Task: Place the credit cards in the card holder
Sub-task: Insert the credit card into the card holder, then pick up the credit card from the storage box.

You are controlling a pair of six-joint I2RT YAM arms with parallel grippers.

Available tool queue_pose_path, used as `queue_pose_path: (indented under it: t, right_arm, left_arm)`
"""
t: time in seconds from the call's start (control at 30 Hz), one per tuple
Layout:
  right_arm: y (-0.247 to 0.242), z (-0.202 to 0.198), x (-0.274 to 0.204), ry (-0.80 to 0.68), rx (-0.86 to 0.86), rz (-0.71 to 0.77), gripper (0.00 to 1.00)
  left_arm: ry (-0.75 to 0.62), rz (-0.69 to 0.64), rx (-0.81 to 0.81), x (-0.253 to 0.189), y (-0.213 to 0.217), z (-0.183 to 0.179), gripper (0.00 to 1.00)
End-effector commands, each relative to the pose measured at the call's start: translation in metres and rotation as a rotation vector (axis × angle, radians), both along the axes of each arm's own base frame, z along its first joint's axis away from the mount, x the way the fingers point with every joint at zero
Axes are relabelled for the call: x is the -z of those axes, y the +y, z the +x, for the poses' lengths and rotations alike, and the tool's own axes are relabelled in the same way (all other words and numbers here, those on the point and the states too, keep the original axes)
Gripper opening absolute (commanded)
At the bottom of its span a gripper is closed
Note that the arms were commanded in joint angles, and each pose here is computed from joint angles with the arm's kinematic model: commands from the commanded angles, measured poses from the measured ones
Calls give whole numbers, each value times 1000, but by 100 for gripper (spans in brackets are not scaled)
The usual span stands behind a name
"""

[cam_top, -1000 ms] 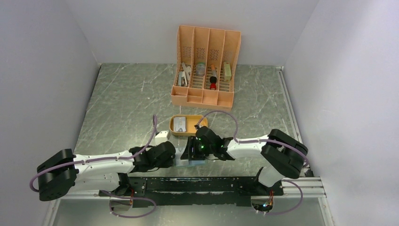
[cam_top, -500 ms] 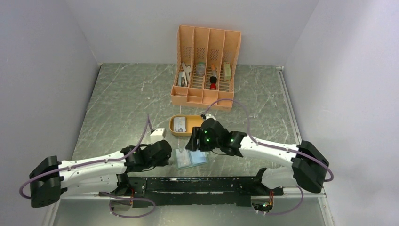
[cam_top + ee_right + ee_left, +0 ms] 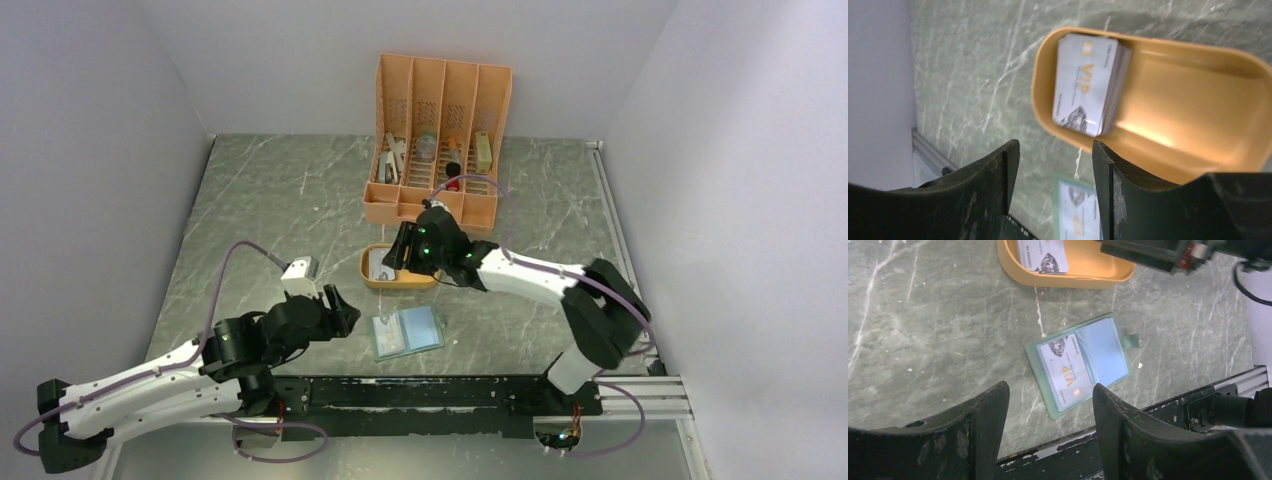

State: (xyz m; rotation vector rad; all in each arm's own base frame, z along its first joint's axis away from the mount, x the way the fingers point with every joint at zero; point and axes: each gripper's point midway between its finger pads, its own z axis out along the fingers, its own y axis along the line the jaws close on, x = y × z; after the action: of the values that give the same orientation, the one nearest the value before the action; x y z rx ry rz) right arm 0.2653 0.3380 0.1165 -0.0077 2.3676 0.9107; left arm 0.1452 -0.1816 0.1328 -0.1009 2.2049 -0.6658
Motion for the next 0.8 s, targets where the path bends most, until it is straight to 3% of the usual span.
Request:
queue_pose_path:
  t: [0.0, 0.77]
  right_arm:
    - [15, 24, 23, 69, 25, 20, 59]
    - [13, 41, 82, 135, 32, -124, 51]
  left_arm:
    - [4, 43, -39, 2, 15, -1, 66]
    - [23, 90, -47, 11, 17, 0, 62]
